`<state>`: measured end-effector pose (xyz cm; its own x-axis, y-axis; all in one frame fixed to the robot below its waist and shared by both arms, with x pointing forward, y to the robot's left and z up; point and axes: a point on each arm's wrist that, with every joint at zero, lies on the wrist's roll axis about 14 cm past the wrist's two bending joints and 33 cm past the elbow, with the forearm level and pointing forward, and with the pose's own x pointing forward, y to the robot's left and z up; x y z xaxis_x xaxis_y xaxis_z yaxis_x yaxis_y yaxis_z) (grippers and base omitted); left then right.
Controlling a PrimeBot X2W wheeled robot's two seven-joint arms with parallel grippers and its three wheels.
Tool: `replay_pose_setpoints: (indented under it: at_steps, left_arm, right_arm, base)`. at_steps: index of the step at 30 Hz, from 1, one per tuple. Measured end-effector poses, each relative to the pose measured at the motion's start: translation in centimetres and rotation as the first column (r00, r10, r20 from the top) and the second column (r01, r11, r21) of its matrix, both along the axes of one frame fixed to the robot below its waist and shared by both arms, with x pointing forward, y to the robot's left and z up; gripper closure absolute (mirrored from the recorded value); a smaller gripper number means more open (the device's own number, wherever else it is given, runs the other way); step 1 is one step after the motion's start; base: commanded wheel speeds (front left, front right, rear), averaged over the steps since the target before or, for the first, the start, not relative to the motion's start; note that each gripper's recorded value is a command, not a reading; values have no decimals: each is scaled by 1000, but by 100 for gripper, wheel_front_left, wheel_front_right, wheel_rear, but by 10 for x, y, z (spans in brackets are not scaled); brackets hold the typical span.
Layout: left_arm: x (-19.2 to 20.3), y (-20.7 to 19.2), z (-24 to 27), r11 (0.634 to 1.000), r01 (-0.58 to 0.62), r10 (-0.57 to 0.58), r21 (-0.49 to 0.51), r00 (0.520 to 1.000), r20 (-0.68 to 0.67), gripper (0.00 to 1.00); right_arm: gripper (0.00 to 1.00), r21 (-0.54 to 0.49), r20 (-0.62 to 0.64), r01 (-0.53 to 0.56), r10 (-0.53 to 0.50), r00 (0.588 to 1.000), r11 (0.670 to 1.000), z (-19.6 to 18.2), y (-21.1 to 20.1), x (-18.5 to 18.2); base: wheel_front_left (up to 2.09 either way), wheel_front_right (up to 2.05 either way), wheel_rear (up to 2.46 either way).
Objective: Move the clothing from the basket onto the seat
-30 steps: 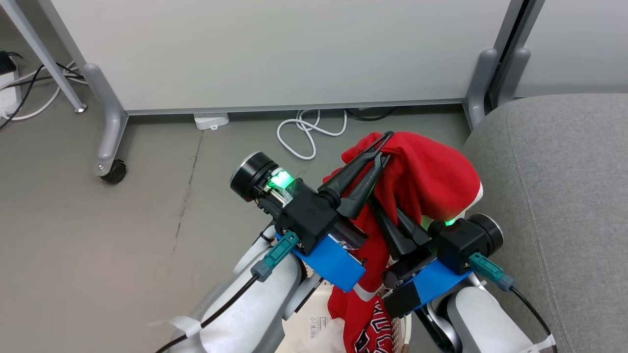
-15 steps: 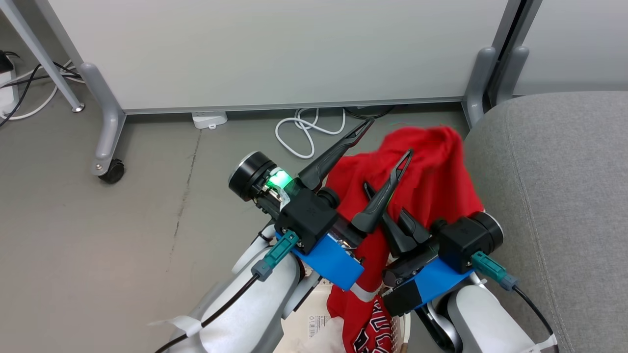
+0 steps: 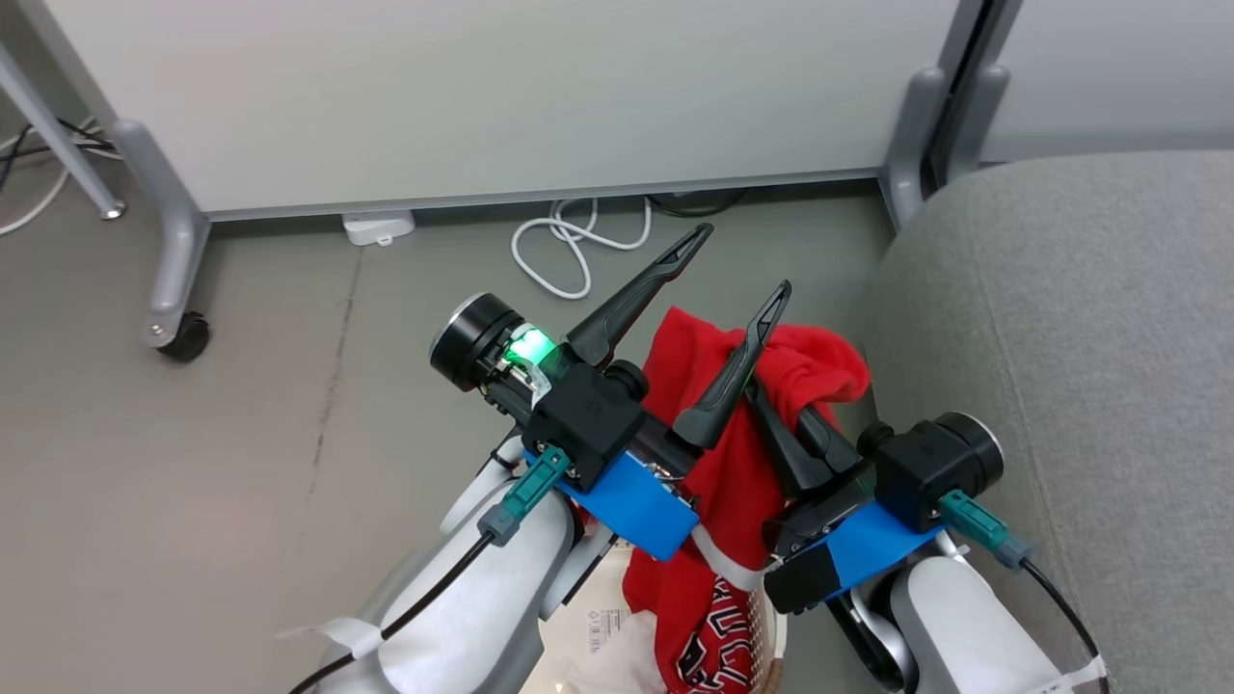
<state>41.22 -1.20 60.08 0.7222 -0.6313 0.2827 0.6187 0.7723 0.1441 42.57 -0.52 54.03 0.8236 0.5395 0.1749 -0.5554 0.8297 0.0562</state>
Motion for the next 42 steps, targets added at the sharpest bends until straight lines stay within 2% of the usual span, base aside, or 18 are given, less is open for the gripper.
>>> replay_pose_setpoints:
  at_steps: [8,14,31,37,42]
  left_arm:
    - [3,-29,-23,996,93,-92,9,994,-53,0]
    - [3,-52,-42,986,168,-166,15,982,-95,0]
    - [-11,-102,-70,940,339,-332,24,932,-147,0]
    - [-15,-113,-74,926,377,-369,25,917,-155,0]
    - [-17,-117,-75,921,389,-381,24,911,-157,0]
  right_arm:
    - [100,-23,-24,134,-135,991,991,-13,-47,11]
    - [100,-48,-48,262,-264,963,964,-26,-92,16]
    - [100,-102,-62,539,-546,836,836,-38,-199,-10]
    - [100,-115,-50,598,-606,794,793,-36,-224,-20]
    - [100,-112,-35,625,-631,775,773,-30,-235,-23]
  base:
    - [0,0,0]
    - [0,0,0]
    - [0,0,0]
    - [0,0,0]
    - [0,0,0]
